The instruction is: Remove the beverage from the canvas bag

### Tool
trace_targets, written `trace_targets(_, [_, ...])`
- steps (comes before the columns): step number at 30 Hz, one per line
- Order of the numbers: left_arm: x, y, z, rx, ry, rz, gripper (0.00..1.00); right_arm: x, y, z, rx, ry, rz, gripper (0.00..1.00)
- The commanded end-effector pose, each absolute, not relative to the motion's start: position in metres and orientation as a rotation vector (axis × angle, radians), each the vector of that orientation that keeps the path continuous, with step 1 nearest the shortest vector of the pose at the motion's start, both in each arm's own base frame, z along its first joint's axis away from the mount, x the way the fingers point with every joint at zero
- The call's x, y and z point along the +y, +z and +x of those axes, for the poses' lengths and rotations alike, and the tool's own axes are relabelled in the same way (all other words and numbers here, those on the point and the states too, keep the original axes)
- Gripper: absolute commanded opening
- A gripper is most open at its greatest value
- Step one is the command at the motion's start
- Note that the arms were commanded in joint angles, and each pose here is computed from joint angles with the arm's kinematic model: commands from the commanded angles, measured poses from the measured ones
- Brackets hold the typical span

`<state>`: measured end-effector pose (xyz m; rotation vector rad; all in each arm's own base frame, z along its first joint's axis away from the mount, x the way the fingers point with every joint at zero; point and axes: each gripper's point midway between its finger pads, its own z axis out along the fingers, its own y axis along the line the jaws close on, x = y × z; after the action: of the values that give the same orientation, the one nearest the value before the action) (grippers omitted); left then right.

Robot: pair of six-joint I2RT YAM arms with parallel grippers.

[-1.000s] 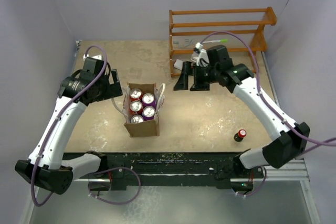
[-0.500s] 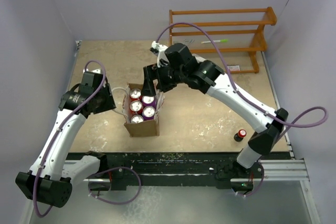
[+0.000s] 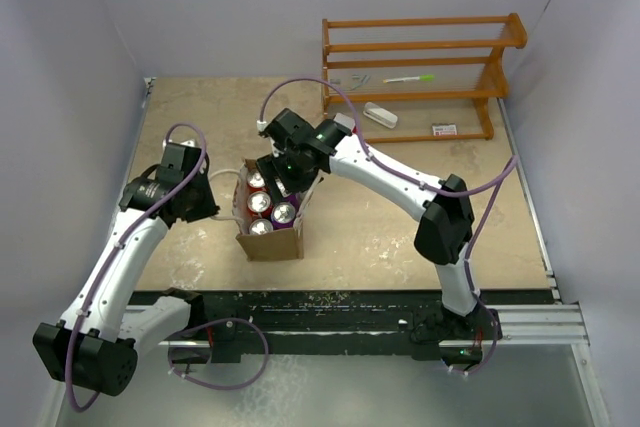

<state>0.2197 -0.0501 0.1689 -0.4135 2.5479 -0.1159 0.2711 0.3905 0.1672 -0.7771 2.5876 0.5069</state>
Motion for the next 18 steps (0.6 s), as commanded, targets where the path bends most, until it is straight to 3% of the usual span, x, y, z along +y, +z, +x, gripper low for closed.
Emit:
trace_targets(1, [-0.052, 0.173, 0.220, 2.514, -0.156, -0.439, 0.26, 0.375, 0.169, 0.271, 2.571, 0.371, -0.804, 0.78])
trace_targets(11, [-0.060, 0.165, 0.223, 2.550, -0.193, -0.397, 0.23, 0.379, 0.145, 0.261, 2.593, 0.259, -0.818, 0.81])
trace_targets(18, [-0.062, 0.165, 0.223, 2.546, -0.207, -0.390, 0.21, 0.384, 0.173, 0.265, 2.525, 0.230, -0.810, 0.83])
